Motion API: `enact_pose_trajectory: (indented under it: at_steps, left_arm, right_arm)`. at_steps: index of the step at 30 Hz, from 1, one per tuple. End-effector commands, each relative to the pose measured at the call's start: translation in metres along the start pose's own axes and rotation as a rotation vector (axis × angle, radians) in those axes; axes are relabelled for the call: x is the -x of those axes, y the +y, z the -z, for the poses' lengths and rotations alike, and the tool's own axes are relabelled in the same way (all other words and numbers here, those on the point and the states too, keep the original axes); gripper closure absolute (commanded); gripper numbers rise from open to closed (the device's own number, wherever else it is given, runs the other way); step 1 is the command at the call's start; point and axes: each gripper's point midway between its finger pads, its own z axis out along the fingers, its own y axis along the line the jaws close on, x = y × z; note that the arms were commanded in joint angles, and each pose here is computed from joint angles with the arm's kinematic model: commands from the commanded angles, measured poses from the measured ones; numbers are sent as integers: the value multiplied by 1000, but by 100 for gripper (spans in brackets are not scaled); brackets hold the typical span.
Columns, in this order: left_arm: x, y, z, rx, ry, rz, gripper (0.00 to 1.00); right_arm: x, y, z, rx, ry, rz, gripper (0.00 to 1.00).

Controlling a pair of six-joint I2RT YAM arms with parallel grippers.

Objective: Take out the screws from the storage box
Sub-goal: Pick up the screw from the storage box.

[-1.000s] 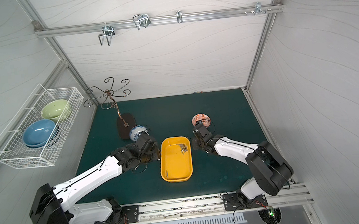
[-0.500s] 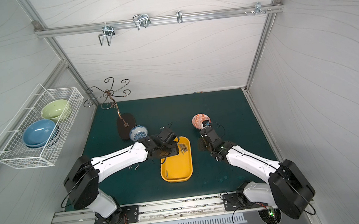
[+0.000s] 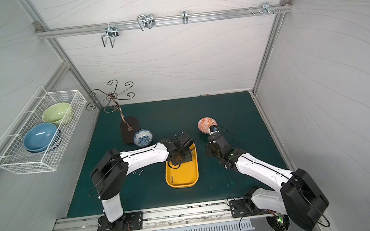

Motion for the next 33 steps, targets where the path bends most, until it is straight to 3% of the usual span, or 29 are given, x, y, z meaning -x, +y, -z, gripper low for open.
enact_pose_trajectory:
  at_steps: [1, 10, 27, 30, 32, 33]
  left_arm:
    - [7, 2, 3, 63, -28, 50, 41]
    - [5, 18, -12, 232, 4, 72, 42]
    - [-2, 25, -29, 296, 43, 37, 46]
    - [-8, 25, -35, 301, 67, 24, 52]
    - [-12, 27, -39, 308, 83, 16, 63]
    - [-14, 28, -41, 310, 88, 14, 77]
  right_arm:
    - [9, 3, 8, 29, -44, -7, 77]
    - [1, -2, 20, 45, -65, -31, 74]
    - [0, 2, 16, 53, -36, -18, 71]
    - [0, 3, 16, 56, -34, -16, 71]
    - [-1, 3, 16, 56, -33, -16, 71]
    - [-1, 3, 16, 58, -33, -15, 71]
